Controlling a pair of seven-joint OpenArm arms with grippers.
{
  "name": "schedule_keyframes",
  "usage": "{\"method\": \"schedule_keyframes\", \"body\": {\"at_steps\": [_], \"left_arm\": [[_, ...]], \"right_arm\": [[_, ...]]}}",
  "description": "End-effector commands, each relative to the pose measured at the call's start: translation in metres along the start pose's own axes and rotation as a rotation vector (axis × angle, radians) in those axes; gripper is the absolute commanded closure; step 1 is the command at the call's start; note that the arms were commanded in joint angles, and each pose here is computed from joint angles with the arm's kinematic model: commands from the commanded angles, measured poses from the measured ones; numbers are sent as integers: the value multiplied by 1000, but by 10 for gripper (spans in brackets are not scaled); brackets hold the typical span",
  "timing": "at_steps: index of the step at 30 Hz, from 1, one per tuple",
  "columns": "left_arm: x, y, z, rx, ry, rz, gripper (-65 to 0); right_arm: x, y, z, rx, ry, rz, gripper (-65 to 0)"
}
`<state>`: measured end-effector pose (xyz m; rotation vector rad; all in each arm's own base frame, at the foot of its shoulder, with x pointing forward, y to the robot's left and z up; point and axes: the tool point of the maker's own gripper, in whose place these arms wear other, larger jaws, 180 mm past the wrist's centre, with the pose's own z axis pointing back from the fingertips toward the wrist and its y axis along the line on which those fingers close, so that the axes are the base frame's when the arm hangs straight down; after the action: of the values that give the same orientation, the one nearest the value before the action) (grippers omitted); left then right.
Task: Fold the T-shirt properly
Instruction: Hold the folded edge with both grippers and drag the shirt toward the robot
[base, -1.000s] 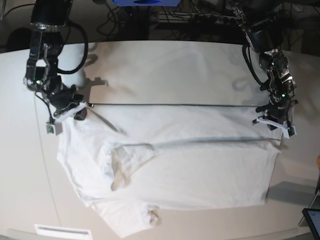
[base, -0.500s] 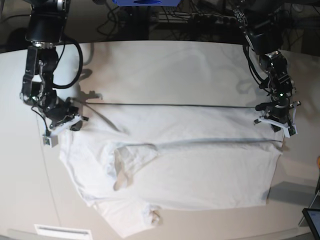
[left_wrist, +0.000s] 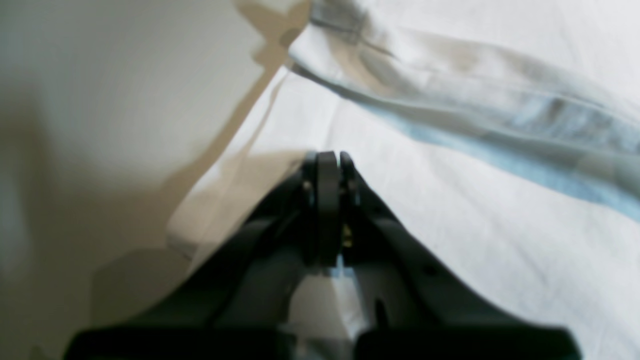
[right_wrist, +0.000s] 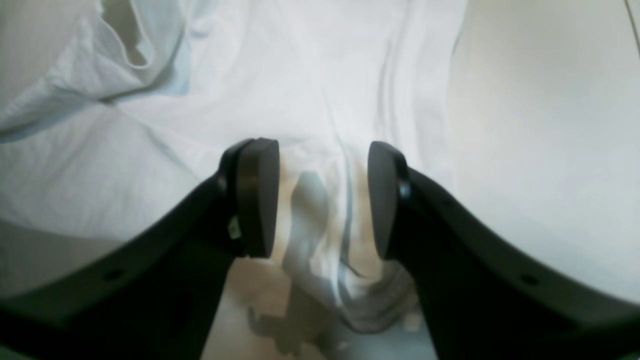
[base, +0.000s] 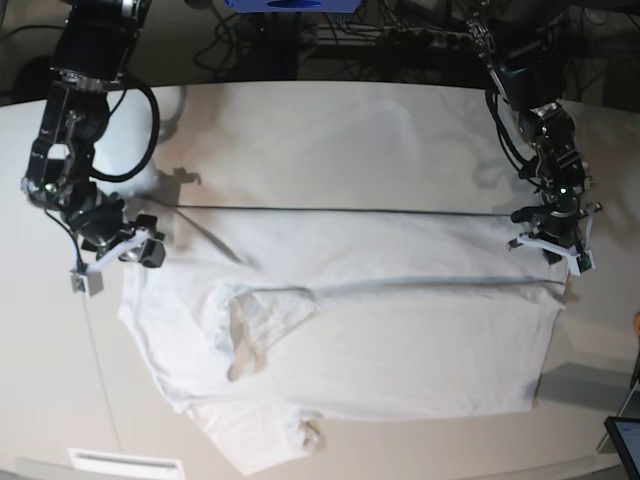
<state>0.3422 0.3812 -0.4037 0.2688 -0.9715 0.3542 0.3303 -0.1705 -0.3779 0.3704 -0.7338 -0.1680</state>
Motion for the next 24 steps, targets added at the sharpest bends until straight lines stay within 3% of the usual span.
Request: {"method": "schedule_keyframes", "body": {"at_steps": [1, 24], "left_arm": [[-4, 9, 0, 28, 42, -13, 0], [-4, 9, 0, 28, 42, -13, 0]], "right_arm": [[13, 2, 1, 9, -34, 17, -271], [-11, -2, -14, 18, 34, -29, -268]]}}
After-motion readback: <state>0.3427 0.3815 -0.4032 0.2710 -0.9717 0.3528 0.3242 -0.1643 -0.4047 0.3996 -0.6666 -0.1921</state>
